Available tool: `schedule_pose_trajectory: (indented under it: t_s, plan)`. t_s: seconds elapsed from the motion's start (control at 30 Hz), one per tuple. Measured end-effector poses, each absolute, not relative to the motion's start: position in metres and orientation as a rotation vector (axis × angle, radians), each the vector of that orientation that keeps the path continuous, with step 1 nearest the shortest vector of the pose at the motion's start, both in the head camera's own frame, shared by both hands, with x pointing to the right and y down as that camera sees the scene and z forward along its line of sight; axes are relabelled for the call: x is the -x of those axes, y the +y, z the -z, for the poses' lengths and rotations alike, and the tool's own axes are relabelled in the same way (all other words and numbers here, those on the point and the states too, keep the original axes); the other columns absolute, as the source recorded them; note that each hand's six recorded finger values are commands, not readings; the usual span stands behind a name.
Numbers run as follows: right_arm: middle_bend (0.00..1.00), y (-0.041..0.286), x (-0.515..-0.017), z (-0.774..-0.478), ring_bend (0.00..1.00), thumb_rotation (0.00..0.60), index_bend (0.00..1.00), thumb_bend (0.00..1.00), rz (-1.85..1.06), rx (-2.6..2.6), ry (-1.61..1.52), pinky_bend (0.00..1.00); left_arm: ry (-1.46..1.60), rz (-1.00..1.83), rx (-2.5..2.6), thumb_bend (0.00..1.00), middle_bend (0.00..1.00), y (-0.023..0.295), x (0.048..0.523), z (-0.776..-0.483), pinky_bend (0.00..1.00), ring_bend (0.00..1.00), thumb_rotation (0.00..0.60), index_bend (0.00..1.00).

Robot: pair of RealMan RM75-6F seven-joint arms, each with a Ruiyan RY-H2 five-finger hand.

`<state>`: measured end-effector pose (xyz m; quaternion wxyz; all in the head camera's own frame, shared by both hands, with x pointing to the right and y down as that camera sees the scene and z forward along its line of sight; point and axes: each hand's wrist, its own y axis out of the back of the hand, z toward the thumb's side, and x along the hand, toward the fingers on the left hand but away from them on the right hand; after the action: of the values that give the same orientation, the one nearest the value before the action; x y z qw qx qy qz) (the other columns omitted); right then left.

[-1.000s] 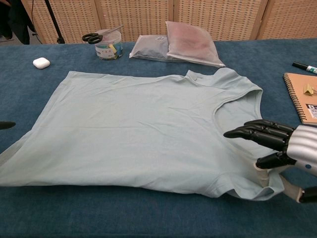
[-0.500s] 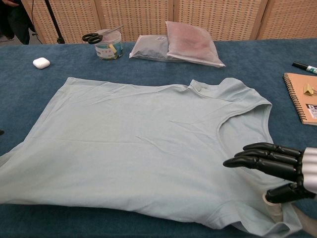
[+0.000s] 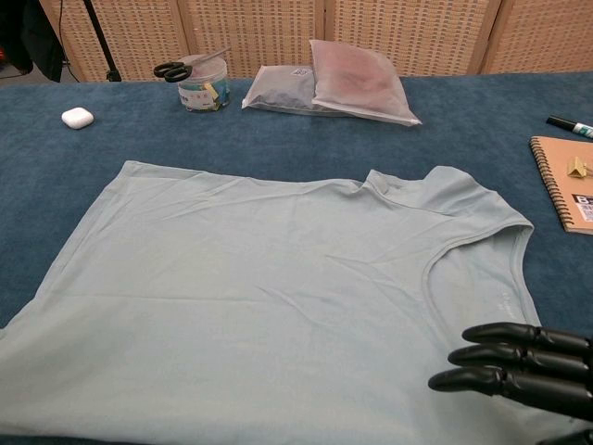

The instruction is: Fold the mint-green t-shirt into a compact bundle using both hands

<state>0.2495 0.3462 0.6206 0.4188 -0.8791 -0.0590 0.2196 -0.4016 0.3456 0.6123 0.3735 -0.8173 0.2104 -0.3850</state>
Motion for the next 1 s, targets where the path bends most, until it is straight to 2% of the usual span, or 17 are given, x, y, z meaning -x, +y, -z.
schedule_pose_trajectory:
  t_s: [0.67, 0.8, 1.0]
  plan:
    - [0.07, 0.356, -0.256, -0.606, 0.00, 0.600, 0.62, 0.78, -0.517, 2.184, -0.090, 0.00, 0.524, 0.972, 2.174, 0.56, 0.00, 0.361, 0.392, -0.601, 0.00, 0.00, 0.600, 0.77]
    - [0.07, 0.348, -0.257, -0.609, 0.00, 0.600, 0.62, 0.78, -0.543, 2.175, -0.121, 0.00, 0.545, 0.964, 2.152, 0.56, 0.00, 0.353, 0.390, -0.601, 0.00, 0.00, 0.600, 0.77]
    - [0.07, 0.318, -0.257, -0.610, 0.00, 0.600, 0.62, 0.78, -0.591, 2.169, -0.245, 0.00, 0.624, 0.980, 2.066, 0.56, 0.00, 0.322, 0.386, -0.603, 0.00, 0.00, 0.600, 0.77]
